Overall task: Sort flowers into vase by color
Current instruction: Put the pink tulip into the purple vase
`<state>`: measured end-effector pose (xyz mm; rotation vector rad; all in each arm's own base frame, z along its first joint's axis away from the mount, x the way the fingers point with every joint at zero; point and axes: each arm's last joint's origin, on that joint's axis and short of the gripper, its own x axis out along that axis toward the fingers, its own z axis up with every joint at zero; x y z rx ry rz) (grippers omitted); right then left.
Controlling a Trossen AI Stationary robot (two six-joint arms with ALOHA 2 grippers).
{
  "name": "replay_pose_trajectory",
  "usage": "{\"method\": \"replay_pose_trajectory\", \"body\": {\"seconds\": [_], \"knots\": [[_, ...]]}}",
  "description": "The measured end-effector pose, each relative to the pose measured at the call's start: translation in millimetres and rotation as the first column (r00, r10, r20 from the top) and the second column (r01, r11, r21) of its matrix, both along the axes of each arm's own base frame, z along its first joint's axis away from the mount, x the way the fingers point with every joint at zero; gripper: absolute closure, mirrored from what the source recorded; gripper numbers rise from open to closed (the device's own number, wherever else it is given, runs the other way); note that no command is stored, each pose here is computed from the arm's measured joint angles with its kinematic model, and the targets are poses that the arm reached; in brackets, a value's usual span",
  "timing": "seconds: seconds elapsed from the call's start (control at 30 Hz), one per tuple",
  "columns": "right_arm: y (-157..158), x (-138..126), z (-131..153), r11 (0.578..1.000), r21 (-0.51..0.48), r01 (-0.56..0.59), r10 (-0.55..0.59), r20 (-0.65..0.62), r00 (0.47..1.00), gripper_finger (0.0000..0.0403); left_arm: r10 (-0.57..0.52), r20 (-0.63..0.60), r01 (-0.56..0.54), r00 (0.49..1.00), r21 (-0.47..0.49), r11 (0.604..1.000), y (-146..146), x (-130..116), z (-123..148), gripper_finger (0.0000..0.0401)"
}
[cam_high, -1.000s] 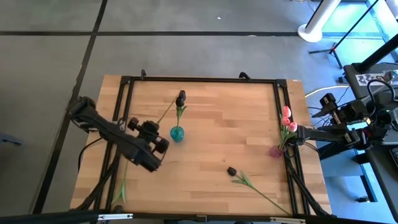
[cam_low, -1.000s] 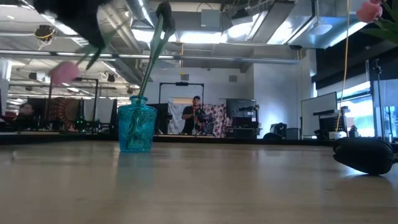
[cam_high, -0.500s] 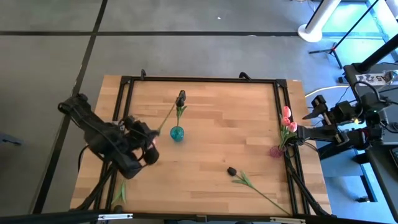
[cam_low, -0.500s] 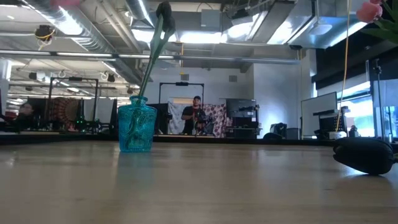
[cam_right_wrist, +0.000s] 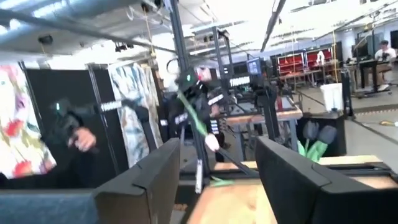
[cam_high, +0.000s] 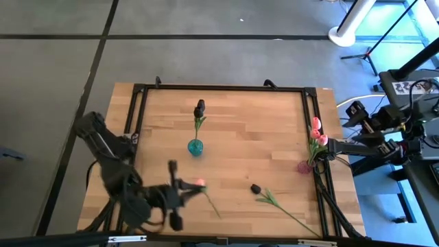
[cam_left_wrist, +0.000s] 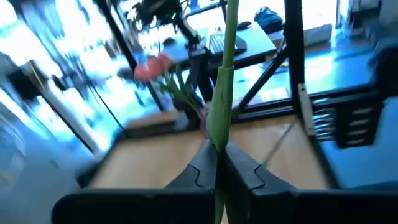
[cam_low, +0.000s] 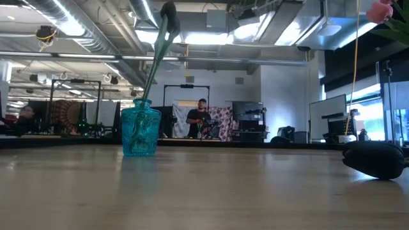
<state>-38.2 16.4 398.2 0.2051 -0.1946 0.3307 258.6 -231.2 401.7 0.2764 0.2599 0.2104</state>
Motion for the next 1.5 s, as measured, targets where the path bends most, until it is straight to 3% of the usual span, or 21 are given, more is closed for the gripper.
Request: {"method": "replay_pose_trajectory", "body": {"seconds": [0.17,0.3,0.5,0.7,0.73,0.87,0.97,1.13,1.3,1.5], "knots": [[-1.0,6.8,8.6,0.999,0.033,-0.003,0.001,0.035,0.999,0.0194,0.025,-0.017,-0.020,1.000,0.255,0.967,-5.1,47.6,-24.0,0.0397],[-2.8,21.5,15.4,0.999,0.046,-0.005,0.004,0.028,1.000,0.0194,0.078,-0.049,-0.050,0.996,0.425,0.904,9.0,84.7,-41.5,0.0397],[-8.0,65.1,25.5,0.983,0.184,-0.026,0.040,-0.071,0.997,0.0194,0.145,-0.153,0.006,0.978,0.708,0.706,43.0,127.9,-60.6,0.0397],[-14.3,122.0,20.3,0.924,0.383,-0.002,0.118,-0.278,0.953,0.0194,0.156,-0.163,0.057,0.974,0.847,0.529,77.6,152.9,-57.2,0.0397],[-15.4,131.4,18.0,0.907,0.421,0.014,0.132,-0.315,0.940,0.0194,0.159,-0.164,0.060,0.974,0.855,0.515,84.0,155.6,-56.4,0.0397],[-19.5,166.0,8.0,0.856,0.510,0.084,0.168,-0.428,0.888,0.0194,0.230,-0.148,0.011,0.962,0.862,0.507,108.8,163.7,-54.3,0.0397],[-22.0,187.2,-0.7,0.828,0.545,0.133,0.189,-0.495,0.848,0.0194,0.265,-0.162,0.017,0.950,0.880,0.475,126.8,168.7,-54.3,0.0397],[-24.1,213.6,-14.0,0.788,0.590,0.177,0.251,-0.570,0.782,0.0194,0.316,-0.166,0.000,0.934,0.884,0.467,149.5,173.7,-54.4,0.0397],[-25.6,227.2,-20.5,0.780,0.594,0.198,0.260,-0.595,0.760,0.0194,0.326,-0.182,0.010,0.928,0.885,0.465,160.1,175.7,-56.0,0.0397],[-26.6,234.1,-19.0,0.736,0.644,0.209,0.281,-0.571,0.771,0.0194,0.322,-0.194,0.024,0.927,0.886,0.463,162.9,176.3,-57.2,0.0397]]}}
